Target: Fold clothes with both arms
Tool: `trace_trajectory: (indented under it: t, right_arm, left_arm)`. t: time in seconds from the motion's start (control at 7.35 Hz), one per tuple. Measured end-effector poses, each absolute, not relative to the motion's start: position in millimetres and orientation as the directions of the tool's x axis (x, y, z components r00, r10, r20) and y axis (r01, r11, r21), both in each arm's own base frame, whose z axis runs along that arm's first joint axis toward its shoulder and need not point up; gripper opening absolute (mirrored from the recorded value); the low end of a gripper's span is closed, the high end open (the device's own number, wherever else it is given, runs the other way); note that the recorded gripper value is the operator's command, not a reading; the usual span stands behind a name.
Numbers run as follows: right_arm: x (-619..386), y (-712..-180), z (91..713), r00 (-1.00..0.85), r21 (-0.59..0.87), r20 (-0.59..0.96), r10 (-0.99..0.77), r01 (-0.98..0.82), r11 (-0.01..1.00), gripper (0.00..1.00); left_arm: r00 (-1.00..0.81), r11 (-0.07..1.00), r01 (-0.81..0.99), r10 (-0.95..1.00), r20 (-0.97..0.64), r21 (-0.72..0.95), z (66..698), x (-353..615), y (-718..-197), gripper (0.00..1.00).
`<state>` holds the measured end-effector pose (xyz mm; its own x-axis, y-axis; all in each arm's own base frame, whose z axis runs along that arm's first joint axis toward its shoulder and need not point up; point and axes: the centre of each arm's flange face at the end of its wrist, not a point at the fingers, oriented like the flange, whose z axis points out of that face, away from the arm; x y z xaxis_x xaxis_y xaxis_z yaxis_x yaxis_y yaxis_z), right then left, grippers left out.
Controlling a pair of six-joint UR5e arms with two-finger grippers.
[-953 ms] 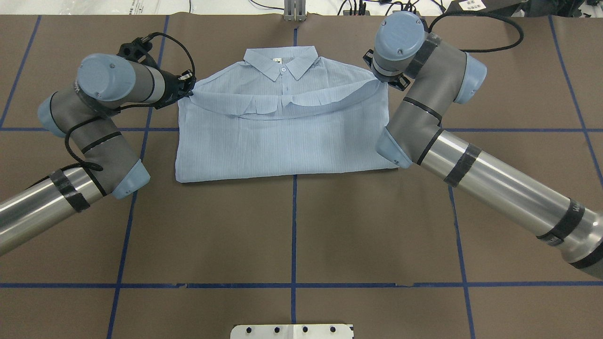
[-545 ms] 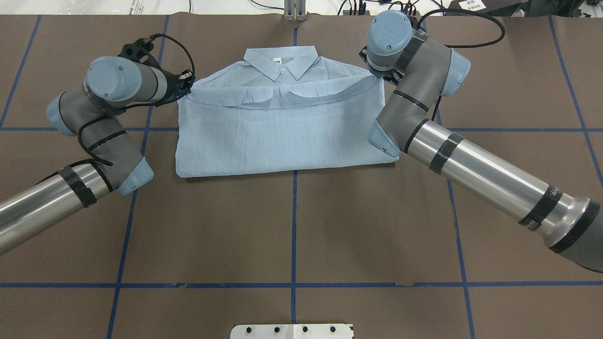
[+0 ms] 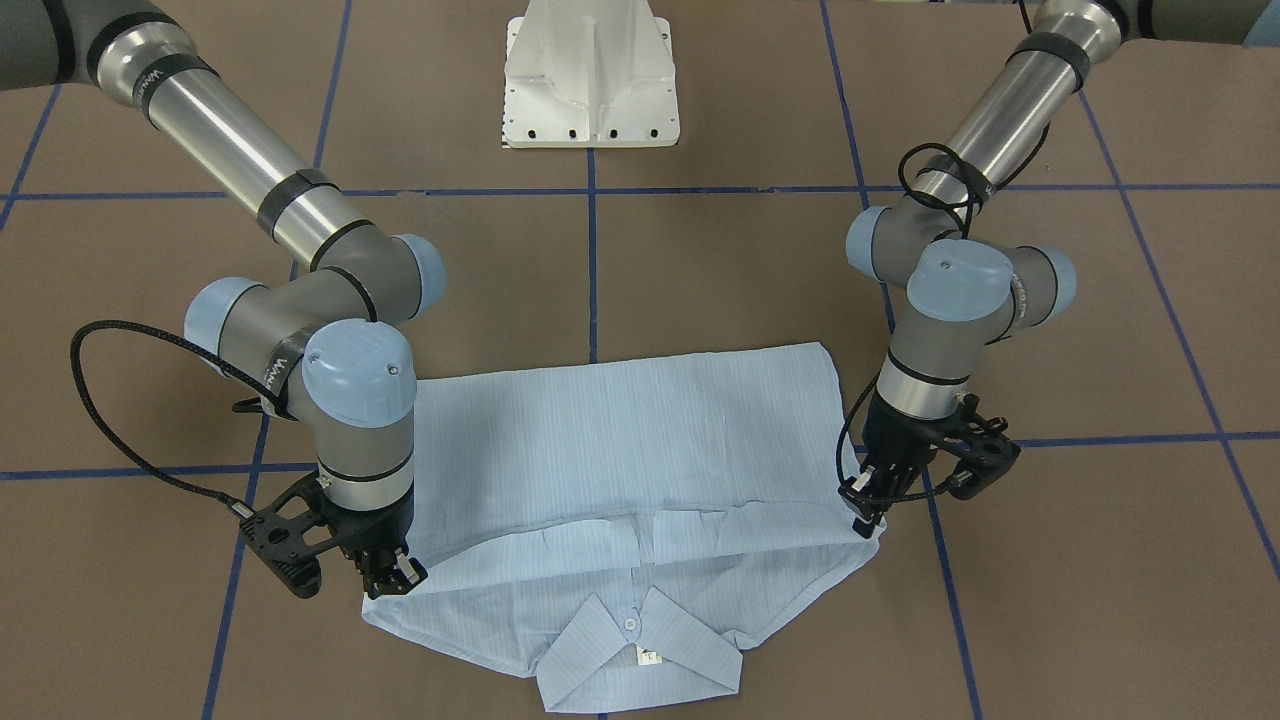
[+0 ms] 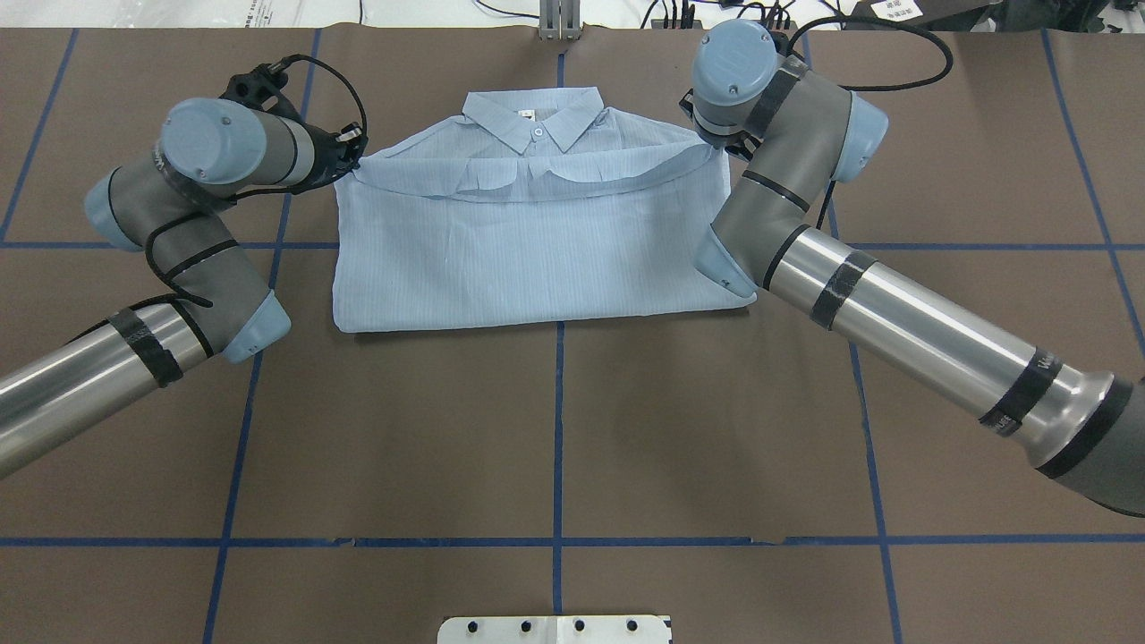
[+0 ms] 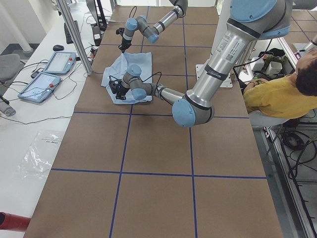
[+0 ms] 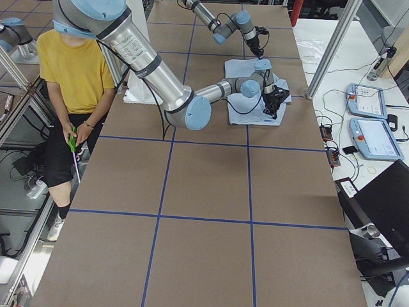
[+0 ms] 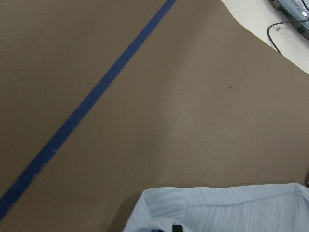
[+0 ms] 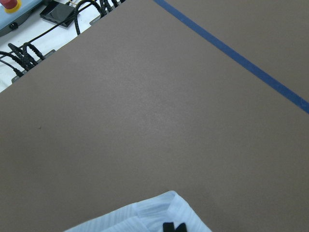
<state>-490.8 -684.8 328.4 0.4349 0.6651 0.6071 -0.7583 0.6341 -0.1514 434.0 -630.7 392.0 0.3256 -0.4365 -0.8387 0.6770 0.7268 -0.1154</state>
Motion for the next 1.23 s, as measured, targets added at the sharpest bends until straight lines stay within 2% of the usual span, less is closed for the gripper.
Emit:
trace_trajectory:
  t: [0.14,0.27,0.41,0.68,1.23]
  right_arm:
    - [-492,-685,330,0.436,-0.151,0.605,0.666,-0.758,0.634,0.56]
    - [-493,-684,331,0.438,-0.150,0.604,0.666,-0.758,0.635,1.00]
    - [-493,-684,331,0.439,-0.150,0.604,0.665,-0.757,0.636,1.00]
    - [-484,-676,325,0.424,-0.158,0.626,0.654,-0.752,0.639,1.00]
    - [-449,-550,351,0.401,-0.220,0.698,0.594,-0.669,0.710,1.00]
  left_arm:
    - [0.326,0.726,0.678,-0.437,-0.838,-0.115,393,433,-632,0.01]
    - [0.327,0.725,0.679,-0.438,-0.837,-0.115,393,433,-632,0.41]
    - [0.325,0.721,0.683,-0.441,-0.837,-0.115,394,429,-635,0.49]
    - [0.304,0.703,0.702,-0.444,-0.843,-0.117,392,408,-648,0.49]
    - [0.281,0.688,0.716,-0.439,-0.853,-0.118,387,390,-657,0.49]
